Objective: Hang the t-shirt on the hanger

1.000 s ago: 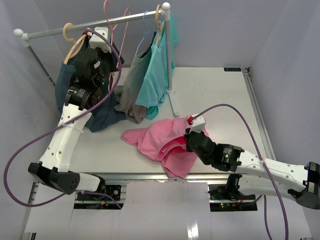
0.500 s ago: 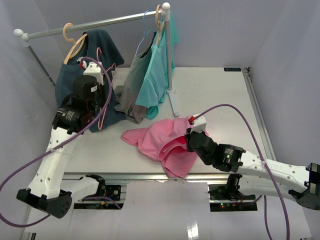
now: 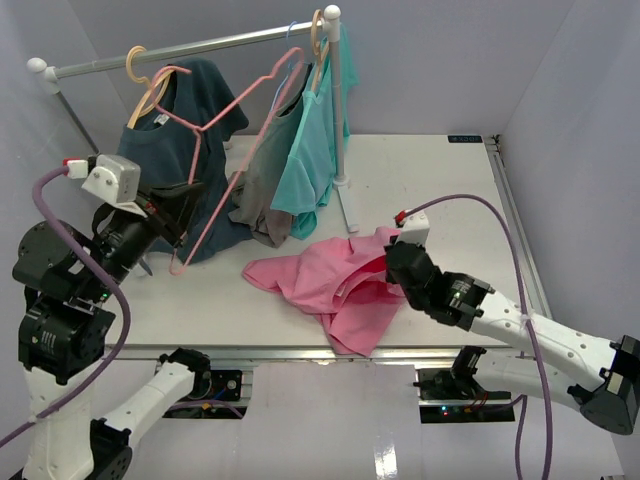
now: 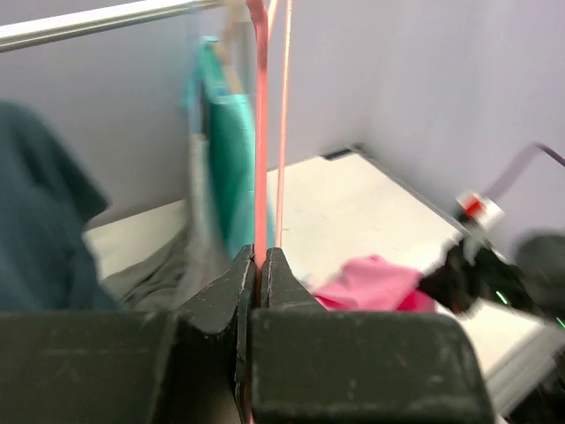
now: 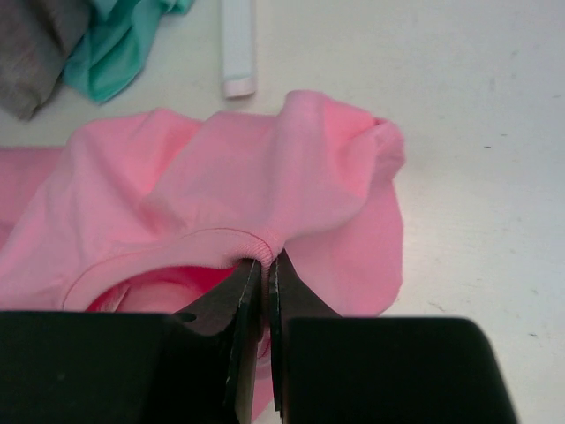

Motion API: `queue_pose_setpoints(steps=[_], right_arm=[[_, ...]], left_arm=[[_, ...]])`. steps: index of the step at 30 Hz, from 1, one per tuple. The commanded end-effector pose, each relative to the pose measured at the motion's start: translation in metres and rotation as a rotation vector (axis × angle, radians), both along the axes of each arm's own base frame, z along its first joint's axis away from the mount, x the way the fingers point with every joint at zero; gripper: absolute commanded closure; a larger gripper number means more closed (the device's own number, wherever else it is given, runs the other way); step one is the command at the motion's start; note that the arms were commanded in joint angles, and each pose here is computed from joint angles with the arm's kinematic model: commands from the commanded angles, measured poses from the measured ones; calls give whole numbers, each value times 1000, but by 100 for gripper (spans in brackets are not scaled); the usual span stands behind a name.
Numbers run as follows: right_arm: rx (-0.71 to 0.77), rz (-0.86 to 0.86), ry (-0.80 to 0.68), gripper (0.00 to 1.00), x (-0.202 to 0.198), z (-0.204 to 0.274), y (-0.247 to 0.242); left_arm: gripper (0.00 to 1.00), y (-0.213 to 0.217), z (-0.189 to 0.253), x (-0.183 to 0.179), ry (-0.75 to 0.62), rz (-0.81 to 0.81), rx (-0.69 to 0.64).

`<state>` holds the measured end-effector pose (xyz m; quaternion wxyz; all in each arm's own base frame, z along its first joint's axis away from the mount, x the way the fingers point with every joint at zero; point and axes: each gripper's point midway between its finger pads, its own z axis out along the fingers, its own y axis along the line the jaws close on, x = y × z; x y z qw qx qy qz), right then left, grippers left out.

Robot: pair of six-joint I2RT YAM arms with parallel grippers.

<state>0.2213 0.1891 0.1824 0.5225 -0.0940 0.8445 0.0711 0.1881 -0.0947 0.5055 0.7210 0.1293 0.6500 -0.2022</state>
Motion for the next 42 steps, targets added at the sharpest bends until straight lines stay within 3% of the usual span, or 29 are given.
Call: queue_pose_setpoints(steps=[1,5,10,17,20,24,32,42], right_arm=[[68,-143,-19,92,34,31,-29],[66,-233,-9,92,54,36,-58],[109,-278,-42,92,61,56,-81],[97,-322,-42,92,69,62,-97],[91,-353,-6,92,71,46,-106],[101,-352,14,92,71,39,-110],[122,-296,3,92,67,44,-105],[174,-222,-31,92,59,56,-95]], left_arm=[[100,-71,-31,4,66,-401,85],[100,-90,-53,-6,102,-547,82],[100,-93,-92,-12,177,-582,83],[100,-97,-169,40,397,-414,95],[100,-118,-170,41,392,-435,94],[100,-163,-191,9,406,-489,171],[100,-167,-205,-25,395,-591,227],[100,-180,-213,-27,407,-611,272]])
